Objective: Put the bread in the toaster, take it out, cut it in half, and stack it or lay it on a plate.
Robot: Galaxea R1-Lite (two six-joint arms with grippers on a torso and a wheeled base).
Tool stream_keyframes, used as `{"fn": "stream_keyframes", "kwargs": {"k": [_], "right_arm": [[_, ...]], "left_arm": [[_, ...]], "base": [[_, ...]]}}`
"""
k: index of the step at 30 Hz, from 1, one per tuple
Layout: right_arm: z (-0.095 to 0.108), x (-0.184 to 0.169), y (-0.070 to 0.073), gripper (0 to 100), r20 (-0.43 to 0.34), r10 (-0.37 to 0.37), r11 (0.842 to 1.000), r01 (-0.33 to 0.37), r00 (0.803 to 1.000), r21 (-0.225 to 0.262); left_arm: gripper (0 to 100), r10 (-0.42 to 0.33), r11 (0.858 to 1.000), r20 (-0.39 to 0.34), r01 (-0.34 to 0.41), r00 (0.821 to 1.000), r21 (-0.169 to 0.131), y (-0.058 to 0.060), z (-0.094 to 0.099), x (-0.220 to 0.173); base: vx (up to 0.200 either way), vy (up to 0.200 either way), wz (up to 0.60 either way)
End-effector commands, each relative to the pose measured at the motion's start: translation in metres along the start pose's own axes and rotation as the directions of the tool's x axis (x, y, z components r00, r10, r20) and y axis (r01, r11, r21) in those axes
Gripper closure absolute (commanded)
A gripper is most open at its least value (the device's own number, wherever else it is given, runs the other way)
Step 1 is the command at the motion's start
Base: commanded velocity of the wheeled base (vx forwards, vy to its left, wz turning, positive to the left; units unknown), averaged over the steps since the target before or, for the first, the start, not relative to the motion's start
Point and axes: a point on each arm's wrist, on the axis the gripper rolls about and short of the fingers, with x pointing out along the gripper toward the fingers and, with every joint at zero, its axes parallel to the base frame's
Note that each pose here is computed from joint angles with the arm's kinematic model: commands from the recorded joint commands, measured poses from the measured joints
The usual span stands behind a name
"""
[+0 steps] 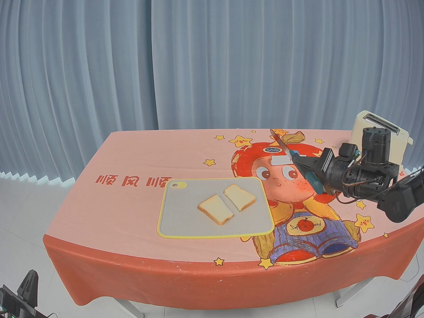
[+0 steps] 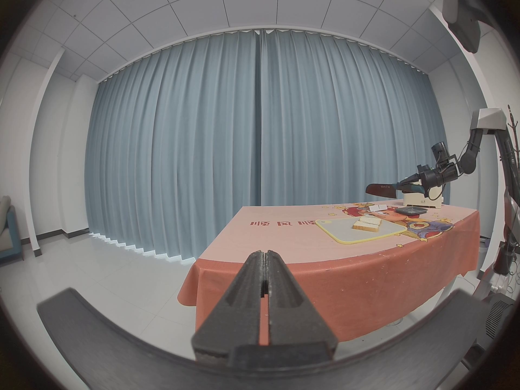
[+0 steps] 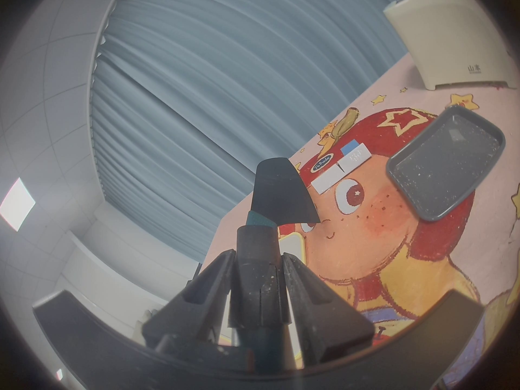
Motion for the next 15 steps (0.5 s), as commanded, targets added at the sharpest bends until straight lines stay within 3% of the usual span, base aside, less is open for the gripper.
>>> {"fn": "stream_keyframes", "kwargs": {"k": [1, 5, 9, 15], "right_arm": [[-0.001, 0.000, -0.003, 100, -0.004, -0.010, 1.000, 0.010, 1.000, 0.027], [-0.004, -0.004, -0.007, 100, -0.012, -0.024, 0.999, 0.025, 1.000, 0.041], [-0.006, -0.009, -0.010, 100, 0.010, -0.015, 0.996, 0.014, 1.000, 0.090], [0.004, -0.017, -0.005, 100, 0.120, 0.092, 0.977, -0.113, 0.988, 0.180]], "left_arm": [[100, 0.000, 1.000, -0.019, 0.000, 1.000, 0.000, 0.000, -0.005, 0.001], [100, 0.000, 1.000, -0.017, 0.000, 1.000, 0.000, 0.000, -0.005, 0.001], [100, 0.002, 1.000, -0.017, -0.002, 1.000, 0.000, 0.000, -0.005, 0.001], [100, 0.002, 1.000, -0.017, -0.002, 1.000, 0.000, 0.000, -0.005, 0.001]], "base": [[0.000, 0.000, 0.00], [0.000, 0.000, 0.00], [0.000, 0.000, 0.00], [0.000, 0.000, 0.00]]}}
